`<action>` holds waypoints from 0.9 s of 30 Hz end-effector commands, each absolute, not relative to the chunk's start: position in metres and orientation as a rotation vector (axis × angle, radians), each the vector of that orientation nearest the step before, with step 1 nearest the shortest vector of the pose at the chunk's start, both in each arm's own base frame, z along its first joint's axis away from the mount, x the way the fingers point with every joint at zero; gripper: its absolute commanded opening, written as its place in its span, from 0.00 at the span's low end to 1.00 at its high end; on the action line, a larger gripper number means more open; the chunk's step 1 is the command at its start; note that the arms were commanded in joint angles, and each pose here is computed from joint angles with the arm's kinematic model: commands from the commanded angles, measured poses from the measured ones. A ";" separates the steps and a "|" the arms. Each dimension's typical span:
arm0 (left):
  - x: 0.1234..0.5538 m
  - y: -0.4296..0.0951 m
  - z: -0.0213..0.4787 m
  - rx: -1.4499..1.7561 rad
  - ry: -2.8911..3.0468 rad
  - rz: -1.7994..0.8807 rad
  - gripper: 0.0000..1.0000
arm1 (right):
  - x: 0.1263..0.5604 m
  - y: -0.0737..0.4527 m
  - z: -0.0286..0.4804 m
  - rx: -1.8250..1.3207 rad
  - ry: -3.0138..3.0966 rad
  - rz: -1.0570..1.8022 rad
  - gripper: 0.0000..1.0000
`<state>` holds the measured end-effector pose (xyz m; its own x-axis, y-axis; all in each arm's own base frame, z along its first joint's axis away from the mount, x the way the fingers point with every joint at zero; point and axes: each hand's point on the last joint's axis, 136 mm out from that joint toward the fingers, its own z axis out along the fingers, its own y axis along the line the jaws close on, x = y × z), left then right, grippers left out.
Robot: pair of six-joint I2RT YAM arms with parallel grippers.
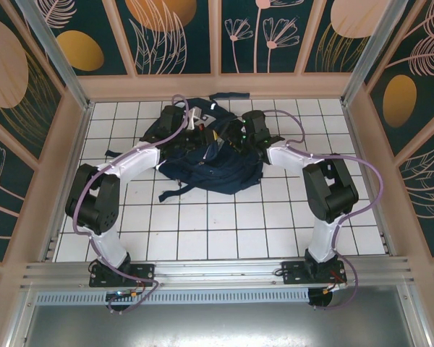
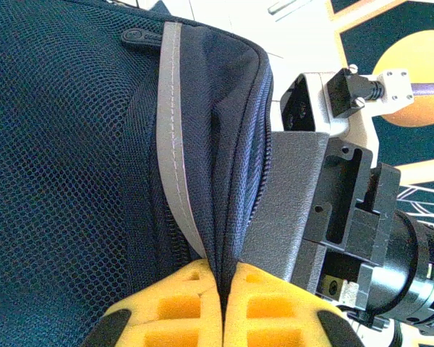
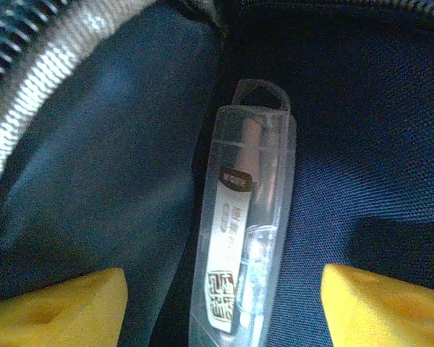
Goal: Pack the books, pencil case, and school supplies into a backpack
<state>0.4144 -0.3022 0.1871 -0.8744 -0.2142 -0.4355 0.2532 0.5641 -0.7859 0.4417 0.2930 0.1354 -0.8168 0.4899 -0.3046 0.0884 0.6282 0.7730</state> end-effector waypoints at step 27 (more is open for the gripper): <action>0.390 -0.324 0.228 0.268 2.179 -1.374 0.00 | 0.322 -0.027 0.090 0.811 2.442 0.103 0.93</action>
<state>0.3991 -0.3126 0.1828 -0.8882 -0.1476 -0.4352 0.2957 0.5414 -0.7870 0.3432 -0.0016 0.0960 -0.7056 0.5035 -0.4986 0.4406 0.8628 0.2478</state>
